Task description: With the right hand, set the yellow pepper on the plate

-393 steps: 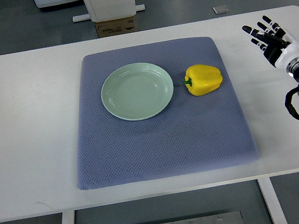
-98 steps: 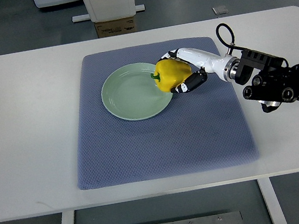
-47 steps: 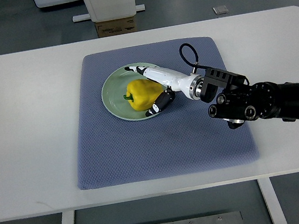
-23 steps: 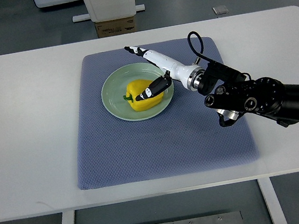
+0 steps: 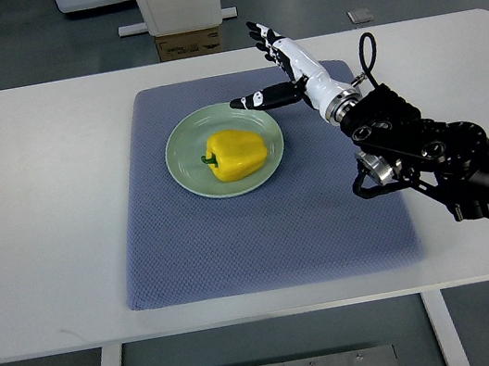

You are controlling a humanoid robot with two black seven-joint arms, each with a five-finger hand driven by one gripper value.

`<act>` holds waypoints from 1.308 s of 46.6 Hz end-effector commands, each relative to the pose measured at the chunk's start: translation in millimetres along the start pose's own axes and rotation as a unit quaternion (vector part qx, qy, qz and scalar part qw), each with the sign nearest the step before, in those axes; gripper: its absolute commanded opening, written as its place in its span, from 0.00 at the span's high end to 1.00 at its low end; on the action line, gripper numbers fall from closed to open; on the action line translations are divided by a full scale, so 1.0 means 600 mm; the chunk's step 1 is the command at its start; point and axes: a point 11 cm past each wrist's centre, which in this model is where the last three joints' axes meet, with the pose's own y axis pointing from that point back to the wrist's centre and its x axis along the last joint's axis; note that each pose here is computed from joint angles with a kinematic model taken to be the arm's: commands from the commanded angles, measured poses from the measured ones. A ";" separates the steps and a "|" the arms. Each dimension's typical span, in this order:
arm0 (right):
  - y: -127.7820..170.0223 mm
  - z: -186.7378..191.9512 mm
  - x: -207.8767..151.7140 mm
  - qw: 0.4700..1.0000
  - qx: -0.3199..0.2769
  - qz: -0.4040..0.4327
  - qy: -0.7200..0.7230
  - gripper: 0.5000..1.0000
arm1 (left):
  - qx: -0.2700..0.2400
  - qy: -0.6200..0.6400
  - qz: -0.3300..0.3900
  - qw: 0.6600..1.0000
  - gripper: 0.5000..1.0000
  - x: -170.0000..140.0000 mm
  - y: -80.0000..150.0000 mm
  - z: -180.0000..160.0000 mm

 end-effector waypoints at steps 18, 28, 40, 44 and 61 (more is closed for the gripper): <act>0.028 0.048 0.081 0.960 -0.016 0.079 -0.269 0.00 | 0.000 0.000 0.000 1.000 0.00 0.000 0.000 0.000; 0.059 0.097 0.103 0.935 -0.036 0.101 -0.338 0.00 | 0.000 0.000 0.000 1.000 0.00 0.000 0.000 0.000; 0.093 0.154 0.111 0.908 -0.060 0.143 -0.389 0.00 | 0.000 0.001 0.000 1.000 0.00 0.000 0.000 0.000; 0.097 0.158 0.111 0.908 -0.062 0.145 -0.388 0.00 | 0.000 0.000 0.000 1.000 0.00 0.000 0.000 0.000; 0.102 0.161 0.124 0.909 -0.059 0.153 -0.382 0.00 | 0.000 0.001 0.000 1.000 0.00 0.000 0.000 0.000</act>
